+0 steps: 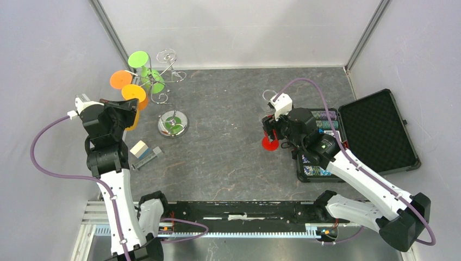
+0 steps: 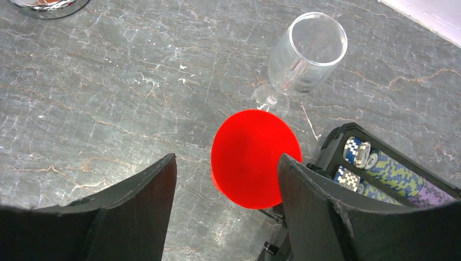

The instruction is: Take the wine glass off the wine glass rack

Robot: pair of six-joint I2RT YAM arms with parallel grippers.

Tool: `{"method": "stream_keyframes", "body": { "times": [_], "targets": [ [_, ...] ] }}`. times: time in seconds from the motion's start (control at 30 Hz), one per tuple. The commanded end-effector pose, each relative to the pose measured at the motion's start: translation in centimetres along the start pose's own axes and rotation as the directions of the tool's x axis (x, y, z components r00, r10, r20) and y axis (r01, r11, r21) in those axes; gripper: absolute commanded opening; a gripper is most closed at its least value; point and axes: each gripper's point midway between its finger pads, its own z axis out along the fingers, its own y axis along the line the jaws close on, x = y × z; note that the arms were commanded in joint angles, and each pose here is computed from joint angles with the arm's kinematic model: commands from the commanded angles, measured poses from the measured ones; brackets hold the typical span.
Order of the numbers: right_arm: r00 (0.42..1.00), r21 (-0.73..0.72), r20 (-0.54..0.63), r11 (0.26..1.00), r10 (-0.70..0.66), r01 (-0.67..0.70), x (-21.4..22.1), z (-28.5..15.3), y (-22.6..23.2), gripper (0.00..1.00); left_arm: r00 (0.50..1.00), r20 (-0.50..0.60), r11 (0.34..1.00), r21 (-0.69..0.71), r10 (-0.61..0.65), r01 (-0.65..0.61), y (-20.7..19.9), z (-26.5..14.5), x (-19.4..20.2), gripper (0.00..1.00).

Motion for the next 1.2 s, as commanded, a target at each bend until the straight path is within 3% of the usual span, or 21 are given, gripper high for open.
{"method": "stream_keyframes", "body": {
  "times": [0.0,0.33,0.8,1.17],
  "targets": [
    [0.999,0.001,0.054,1.000,-0.001,0.000,-1.2,-0.5,-0.2,0.73,0.993,0.109,0.997,0.067,-0.036,0.029,-2.6,-1.3,-2.6,0.02],
    [0.998,0.014,0.059,1.000,0.001,-0.002,-1.1,-0.7,-0.5,0.73,0.980,0.195,0.998,0.059,-0.044,0.033,-3.1,-1.3,-4.6,0.02],
    [0.998,0.034,0.046,0.999,-0.033,0.031,-0.2,-0.9,-0.9,0.74,0.998,-0.043,0.971,0.236,-0.036,0.045,-6.5,1.3,-1.4,0.02],
    [0.997,-0.030,0.075,1.000,-0.006,0.009,-0.6,-0.8,0.3,0.75,0.983,-0.124,0.946,0.278,-0.137,0.167,-7.8,-2.7,0.1,0.02]
  ]
}}
